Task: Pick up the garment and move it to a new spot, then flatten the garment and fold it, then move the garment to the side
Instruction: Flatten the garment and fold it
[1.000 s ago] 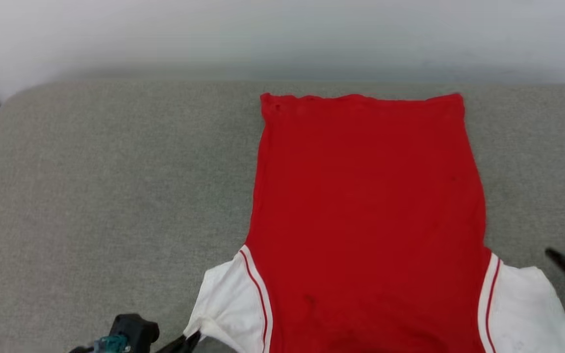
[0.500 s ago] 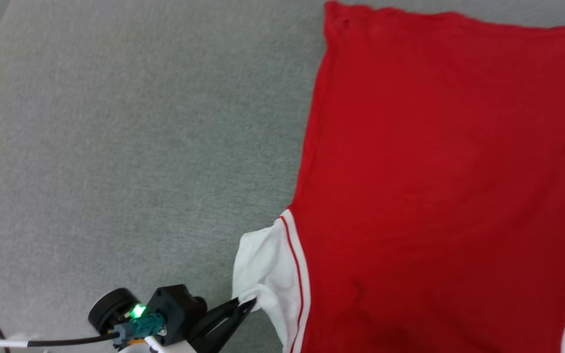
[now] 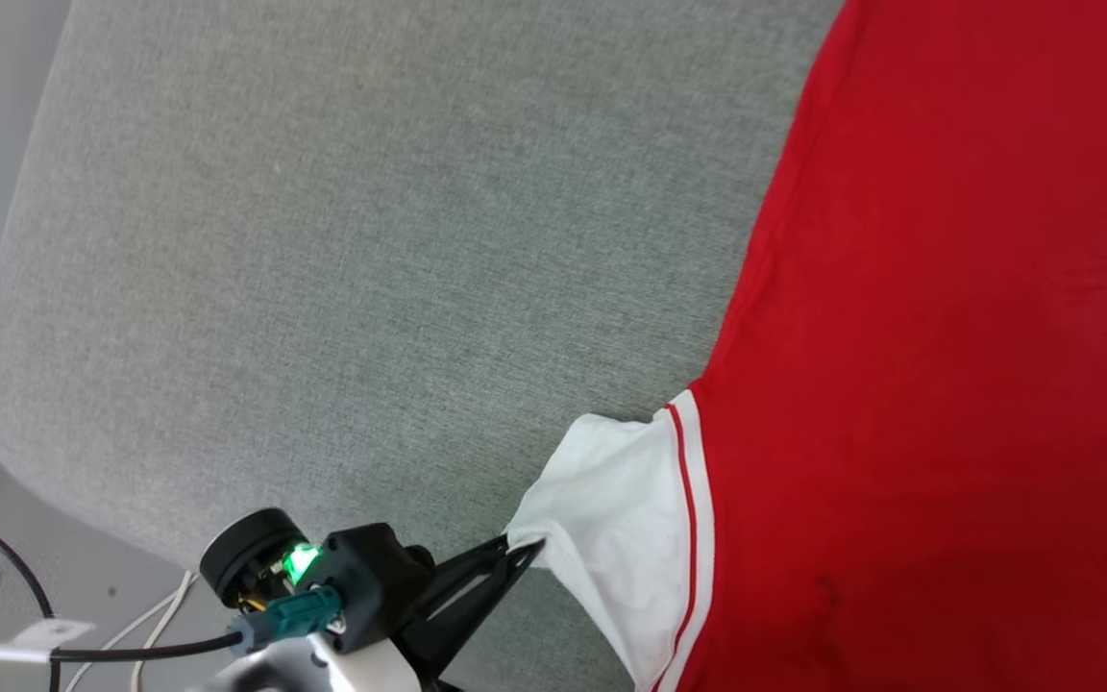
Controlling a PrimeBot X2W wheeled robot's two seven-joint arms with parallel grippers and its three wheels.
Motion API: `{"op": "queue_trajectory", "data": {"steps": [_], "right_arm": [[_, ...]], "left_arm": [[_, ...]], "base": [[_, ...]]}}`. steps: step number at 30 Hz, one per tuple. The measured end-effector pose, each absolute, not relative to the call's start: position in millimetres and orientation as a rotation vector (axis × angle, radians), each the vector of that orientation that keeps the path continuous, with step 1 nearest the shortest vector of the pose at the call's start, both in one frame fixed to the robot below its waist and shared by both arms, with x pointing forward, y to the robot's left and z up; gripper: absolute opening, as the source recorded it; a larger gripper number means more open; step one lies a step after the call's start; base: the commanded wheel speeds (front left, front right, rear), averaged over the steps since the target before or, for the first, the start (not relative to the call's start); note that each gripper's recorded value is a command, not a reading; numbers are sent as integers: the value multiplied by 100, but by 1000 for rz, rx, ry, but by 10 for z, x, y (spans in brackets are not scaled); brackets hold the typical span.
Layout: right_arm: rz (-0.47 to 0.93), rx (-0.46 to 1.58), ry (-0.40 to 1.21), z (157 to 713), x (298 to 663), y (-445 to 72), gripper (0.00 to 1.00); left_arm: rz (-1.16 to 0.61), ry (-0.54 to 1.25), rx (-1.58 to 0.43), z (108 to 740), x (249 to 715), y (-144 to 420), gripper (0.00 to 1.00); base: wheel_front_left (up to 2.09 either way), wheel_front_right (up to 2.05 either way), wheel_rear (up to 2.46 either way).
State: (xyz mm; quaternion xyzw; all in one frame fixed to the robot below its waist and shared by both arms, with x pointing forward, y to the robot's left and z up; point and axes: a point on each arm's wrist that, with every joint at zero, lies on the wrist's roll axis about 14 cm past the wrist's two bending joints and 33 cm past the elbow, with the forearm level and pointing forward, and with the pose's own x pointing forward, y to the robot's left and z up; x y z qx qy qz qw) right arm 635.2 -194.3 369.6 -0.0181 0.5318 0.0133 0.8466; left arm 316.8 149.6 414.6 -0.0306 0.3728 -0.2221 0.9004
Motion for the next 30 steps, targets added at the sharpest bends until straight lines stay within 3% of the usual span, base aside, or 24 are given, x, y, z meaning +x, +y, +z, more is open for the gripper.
{"op": "queue_trajectory", "data": {"steps": [5, 6, 7, 8, 21, 30], "right_arm": [[49, -70, 1143, 3471, 6440, -1848, 100], [52, -69, 1146, 3450, 6451, -1843, 80], [51, -73, 1151, 3432, 6453, -1849, 22], [51, -87, 1155, 3423, 6452, -1857, 0], [45, -77, 1181, 3531, 6216, -2009, 0], [52, -139, 1244, 3684, 5494, -2220, 0]], "left_arm": [[-410, 790, -56, 4052, 3208, 1613, 0], [-405, 791, -55, 4042, 3209, 1622, 0], [-403, 793, -58, 4036, 3206, 1621, 0], [-402, 796, -59, 4029, 3202, 1621, 0], [-425, 748, -56, 4092, 3249, 1568, 0], [-421, 678, -44, 4300, 3227, 1582, 0]], "base": [[0, 0, 0], [0, 0, 0], [0, 0, 0], [0, 0, 0], [0, 0, 0], [0, 0, 0]]}}
